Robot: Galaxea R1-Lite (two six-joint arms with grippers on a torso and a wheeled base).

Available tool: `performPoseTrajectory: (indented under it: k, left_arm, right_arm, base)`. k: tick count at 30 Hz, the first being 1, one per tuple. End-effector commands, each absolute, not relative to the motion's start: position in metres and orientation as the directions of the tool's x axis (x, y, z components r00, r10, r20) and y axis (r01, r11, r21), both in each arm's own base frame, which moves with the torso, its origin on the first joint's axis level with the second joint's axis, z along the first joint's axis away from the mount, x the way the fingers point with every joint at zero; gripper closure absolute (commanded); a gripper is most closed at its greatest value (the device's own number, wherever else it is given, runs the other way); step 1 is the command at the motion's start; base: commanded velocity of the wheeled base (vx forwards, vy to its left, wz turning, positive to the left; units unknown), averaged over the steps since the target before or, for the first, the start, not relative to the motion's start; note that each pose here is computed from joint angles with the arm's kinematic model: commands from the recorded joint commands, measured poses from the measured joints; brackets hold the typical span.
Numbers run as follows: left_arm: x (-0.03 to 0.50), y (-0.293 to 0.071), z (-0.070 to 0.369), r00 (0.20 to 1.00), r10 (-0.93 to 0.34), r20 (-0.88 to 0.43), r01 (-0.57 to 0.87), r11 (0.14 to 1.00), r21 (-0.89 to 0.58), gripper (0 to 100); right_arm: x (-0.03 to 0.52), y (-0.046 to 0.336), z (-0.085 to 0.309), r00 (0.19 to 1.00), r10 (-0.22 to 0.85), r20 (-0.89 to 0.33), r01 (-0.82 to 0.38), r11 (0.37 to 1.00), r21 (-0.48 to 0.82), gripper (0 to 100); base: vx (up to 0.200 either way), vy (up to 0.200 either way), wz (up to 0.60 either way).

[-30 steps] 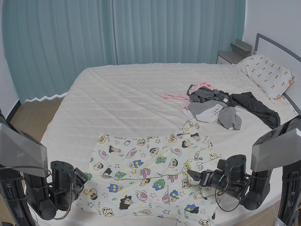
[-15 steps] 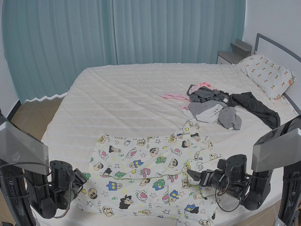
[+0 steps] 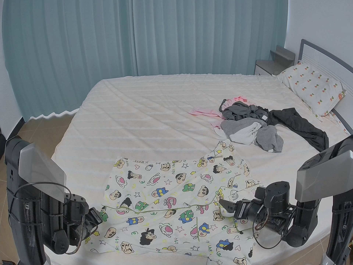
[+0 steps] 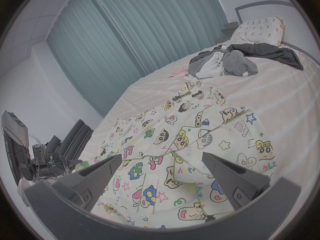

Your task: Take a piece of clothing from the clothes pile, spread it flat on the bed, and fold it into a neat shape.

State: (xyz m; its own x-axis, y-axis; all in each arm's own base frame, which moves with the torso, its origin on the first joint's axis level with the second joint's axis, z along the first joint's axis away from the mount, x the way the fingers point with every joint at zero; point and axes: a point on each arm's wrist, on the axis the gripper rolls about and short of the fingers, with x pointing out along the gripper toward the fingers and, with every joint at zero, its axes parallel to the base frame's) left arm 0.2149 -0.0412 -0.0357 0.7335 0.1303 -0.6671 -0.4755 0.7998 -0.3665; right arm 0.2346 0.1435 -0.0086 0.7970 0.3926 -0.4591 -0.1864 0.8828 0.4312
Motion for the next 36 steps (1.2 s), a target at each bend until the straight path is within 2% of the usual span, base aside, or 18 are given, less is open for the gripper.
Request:
performPoseTrajectory:
  k: [1, 6, 10, 11, 12, 15, 21, 32, 33, 36]
  left_arm:
    - [0.225, -0.03, -0.037, 0.746, 0.174, -0.643, -0.507, 0.774, -0.379, 0]
    - [0.226, -0.015, -0.031, 0.749, 0.199, -0.632, -0.522, 0.766, -0.376, 0]
    - [0.219, -0.017, -0.024, 0.757, 0.113, -0.643, -0.472, 0.776, -0.419, 0]
    - [0.216, -0.018, -0.019, 0.767, 0.011, -0.642, -0.405, 0.784, -0.471, 0]
    - [0.216, -0.018, -0.019, 0.765, -0.018, -0.644, -0.384, 0.79, -0.478, 0]
    - [0.219, -0.015, -0.026, 0.75, -0.037, -0.66, -0.356, 0.819, -0.45, 0]
    - [0.225, -0.016, -0.045, 0.713, -0.079, -0.697, -0.35, 0.821, -0.451, 0]
    - [0.238, -0.016, -0.048, 0.738, -0.118, -0.664, -0.314, 0.811, -0.493, 0]
    - [0.238, -0.016, -0.048, 0.736, -0.118, -0.666, -0.316, 0.811, -0.492, 100]
    - [0.238, -0.013, -0.047, 0.738, -0.11, -0.666, -0.324, 0.808, -0.492, 100]
  right_arm:
    - [0.233, 0.144, -0.007, 0.799, 0.396, -0.453, -0.191, 0.881, 0.433, 0]
    - [0.232, 0.144, -0.008, 0.796, 0.397, -0.457, -0.192, 0.882, 0.431, 0]
    - [0.232, 0.144, -0.008, 0.796, 0.397, -0.457, -0.192, 0.882, 0.431, 0]
    - [0.232, 0.144, -0.008, 0.796, 0.397, -0.456, -0.193, 0.881, 0.432, 0]
    - [0.232, 0.144, -0.008, 0.796, 0.397, -0.457, -0.192, 0.882, 0.431, 0]
    - [0.231, 0.144, -0.008, 0.795, 0.397, -0.459, -0.191, 0.882, 0.431, 0]
    - [0.231, 0.144, -0.01, 0.792, 0.396, -0.464, -0.191, 0.883, 0.429, 0]
    - [0.231, 0.145, -0.012, 0.789, 0.396, -0.47, -0.19, 0.884, 0.427, 0]
    - [0.231, 0.145, -0.012, 0.789, 0.396, -0.47, -0.19, 0.884, 0.427, 0]
    - [0.232, 0.144, -0.012, 0.79, 0.395, -0.47, -0.188, 0.884, 0.427, 0]
  base:
    - [0.0, 0.0, 0.0]
    - [0.0, 0.0, 0.0]
    - [0.0, 0.0, 0.0]
    - [0.0, 0.0, 0.0]
    - [0.0, 0.0, 0.0]
    - [0.0, 0.0, 0.0]
    - [0.0, 0.0, 0.0]
    - [0.0, 0.0, 0.0]
    - [0.0, 0.0, 0.0]
    - [0.0, 0.0, 0.0]
